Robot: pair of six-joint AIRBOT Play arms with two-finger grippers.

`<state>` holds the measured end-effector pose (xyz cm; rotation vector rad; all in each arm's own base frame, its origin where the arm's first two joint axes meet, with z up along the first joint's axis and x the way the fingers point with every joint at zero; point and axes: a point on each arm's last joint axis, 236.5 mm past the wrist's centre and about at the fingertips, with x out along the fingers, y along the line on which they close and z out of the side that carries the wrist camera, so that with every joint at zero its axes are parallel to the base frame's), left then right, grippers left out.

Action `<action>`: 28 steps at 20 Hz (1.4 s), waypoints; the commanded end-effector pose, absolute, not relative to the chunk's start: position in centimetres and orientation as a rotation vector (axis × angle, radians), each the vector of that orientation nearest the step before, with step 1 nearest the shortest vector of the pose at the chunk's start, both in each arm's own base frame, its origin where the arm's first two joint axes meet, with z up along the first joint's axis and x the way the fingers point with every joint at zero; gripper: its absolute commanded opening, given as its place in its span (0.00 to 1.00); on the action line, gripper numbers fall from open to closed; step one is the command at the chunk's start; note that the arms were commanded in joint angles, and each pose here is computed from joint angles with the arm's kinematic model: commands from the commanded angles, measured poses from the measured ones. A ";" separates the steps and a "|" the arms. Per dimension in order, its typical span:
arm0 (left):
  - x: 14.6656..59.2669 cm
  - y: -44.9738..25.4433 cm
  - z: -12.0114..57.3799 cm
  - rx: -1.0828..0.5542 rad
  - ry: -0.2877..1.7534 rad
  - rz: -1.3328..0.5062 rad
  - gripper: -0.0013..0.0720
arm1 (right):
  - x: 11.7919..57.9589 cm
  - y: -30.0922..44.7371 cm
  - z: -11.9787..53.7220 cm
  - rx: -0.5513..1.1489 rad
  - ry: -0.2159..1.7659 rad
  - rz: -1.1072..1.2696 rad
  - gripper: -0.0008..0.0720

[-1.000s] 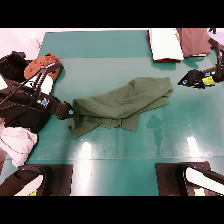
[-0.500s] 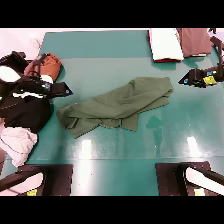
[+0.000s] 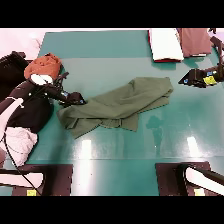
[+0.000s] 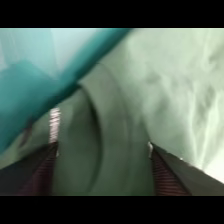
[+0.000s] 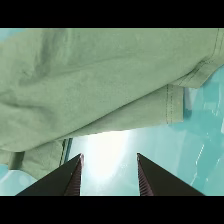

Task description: Fold the shirts.

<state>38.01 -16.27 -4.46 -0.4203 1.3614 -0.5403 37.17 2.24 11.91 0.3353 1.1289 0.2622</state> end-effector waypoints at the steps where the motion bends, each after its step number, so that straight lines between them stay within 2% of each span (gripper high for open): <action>1: 37.2 -18.2 -5.2 -0.381 1.384 -0.592 0.48 | 37.1 2.3 11.9 0.336 1.130 0.262 0.53; 2: 37.4 -18.4 -5.1 -0.391 1.374 -0.591 0.09 | 37.1 2.2 11.9 0.336 1.130 0.262 0.53; 3: 38.0 -18.3 -4.6 -0.392 1.357 -0.588 0.06 | 37.1 2.2 11.9 0.335 1.131 0.259 0.53; 7: 42.5 -18.6 2.2 -0.335 1.162 -0.617 0.05 | 36.8 0.5 10.3 0.369 1.190 0.226 0.53; 11: 44.3 -18.9 7.1 -0.299 1.047 -0.644 0.06 | 37.4 -2.0 5.4 0.464 1.315 0.183 0.56; 12: 44.2 -18.9 7.2 -0.298 1.048 -0.645 0.06 | 37.6 -2.4 3.8 0.491 1.351 0.173 0.70; 13: 44.1 -18.8 6.9 -0.285 1.058 -0.643 0.06 | 38.2 -2.7 2.1 0.522 1.375 0.155 0.74; 16: 43.5 -18.3 6.3 -0.253 1.088 -0.638 0.06 | 41.0 -4.2 -1.9 0.614 1.360 0.073 0.74; 21: 43.6 -18.0 6.1 -0.258 1.097 -0.616 0.06 | 44.0 -3.1 -6.1 0.745 1.335 0.071 0.73; 23: 44.0 -17.9 6.2 -0.259 1.082 -0.608 0.06 | 44.9 -2.2 -7.2 0.745 1.325 0.076 0.73; 25: 44.3 -17.9 6.3 -0.268 1.073 -0.598 0.06 | 46.0 -1.4 -7.6 0.719 1.298 0.079 0.70; 27: 44.4 -17.9 6.3 -0.275 1.070 -0.591 0.06 | 47.2 -0.5 -7.3 0.671 1.256 0.096 0.46; 28: 44.4 -17.9 6.3 -0.275 1.069 -0.591 0.06 | 47.8 0.0 -6.9 0.630 1.237 0.124 0.26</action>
